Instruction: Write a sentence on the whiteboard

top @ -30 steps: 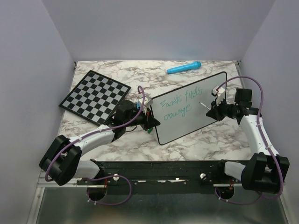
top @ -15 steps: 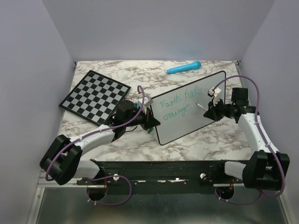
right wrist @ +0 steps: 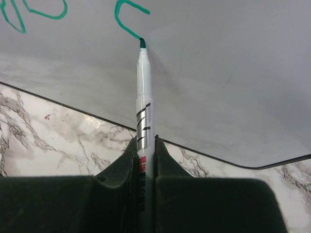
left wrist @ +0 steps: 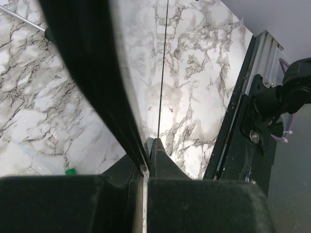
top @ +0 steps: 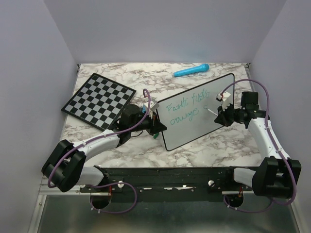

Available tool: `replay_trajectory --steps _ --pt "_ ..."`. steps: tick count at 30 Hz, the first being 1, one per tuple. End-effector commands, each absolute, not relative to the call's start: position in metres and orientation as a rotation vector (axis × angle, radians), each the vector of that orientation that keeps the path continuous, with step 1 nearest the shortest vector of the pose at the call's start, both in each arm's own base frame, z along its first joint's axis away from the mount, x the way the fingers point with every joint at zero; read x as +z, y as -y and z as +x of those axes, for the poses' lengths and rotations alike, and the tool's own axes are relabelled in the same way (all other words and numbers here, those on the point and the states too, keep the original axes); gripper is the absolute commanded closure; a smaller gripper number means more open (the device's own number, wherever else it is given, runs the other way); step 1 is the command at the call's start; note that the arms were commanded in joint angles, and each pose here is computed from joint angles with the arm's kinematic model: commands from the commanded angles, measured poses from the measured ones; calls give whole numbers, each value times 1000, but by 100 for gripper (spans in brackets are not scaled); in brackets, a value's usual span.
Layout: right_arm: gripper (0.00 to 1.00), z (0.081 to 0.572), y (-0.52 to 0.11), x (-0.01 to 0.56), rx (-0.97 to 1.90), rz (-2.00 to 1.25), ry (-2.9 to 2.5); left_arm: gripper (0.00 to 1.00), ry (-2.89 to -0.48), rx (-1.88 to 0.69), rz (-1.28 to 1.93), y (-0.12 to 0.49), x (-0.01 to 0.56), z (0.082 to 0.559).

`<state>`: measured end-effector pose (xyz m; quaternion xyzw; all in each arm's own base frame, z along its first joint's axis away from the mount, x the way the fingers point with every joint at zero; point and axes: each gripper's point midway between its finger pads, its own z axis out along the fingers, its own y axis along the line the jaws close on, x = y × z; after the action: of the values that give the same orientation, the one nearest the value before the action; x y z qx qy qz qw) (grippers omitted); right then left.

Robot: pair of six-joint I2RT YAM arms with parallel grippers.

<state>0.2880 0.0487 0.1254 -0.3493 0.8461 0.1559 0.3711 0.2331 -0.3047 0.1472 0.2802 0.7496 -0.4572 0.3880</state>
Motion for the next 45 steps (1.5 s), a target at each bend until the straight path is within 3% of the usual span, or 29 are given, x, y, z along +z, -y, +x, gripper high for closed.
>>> replay_trajectory --steps 1,15,25,45 --pt "100 286 -39 118 355 -890 -2208 100 -2025 -1047 812 290 101 221" --pt "99 274 -62 122 495 -984 -2160 100 -2023 -1050 814 292 101 222" --pt "99 292 -57 173 500 -860 -2057 100 -2038 -1041 820 289 97 221" --pt "99 287 -37 131 466 -889 -2174 100 -2034 -1047 827 292 98 222"
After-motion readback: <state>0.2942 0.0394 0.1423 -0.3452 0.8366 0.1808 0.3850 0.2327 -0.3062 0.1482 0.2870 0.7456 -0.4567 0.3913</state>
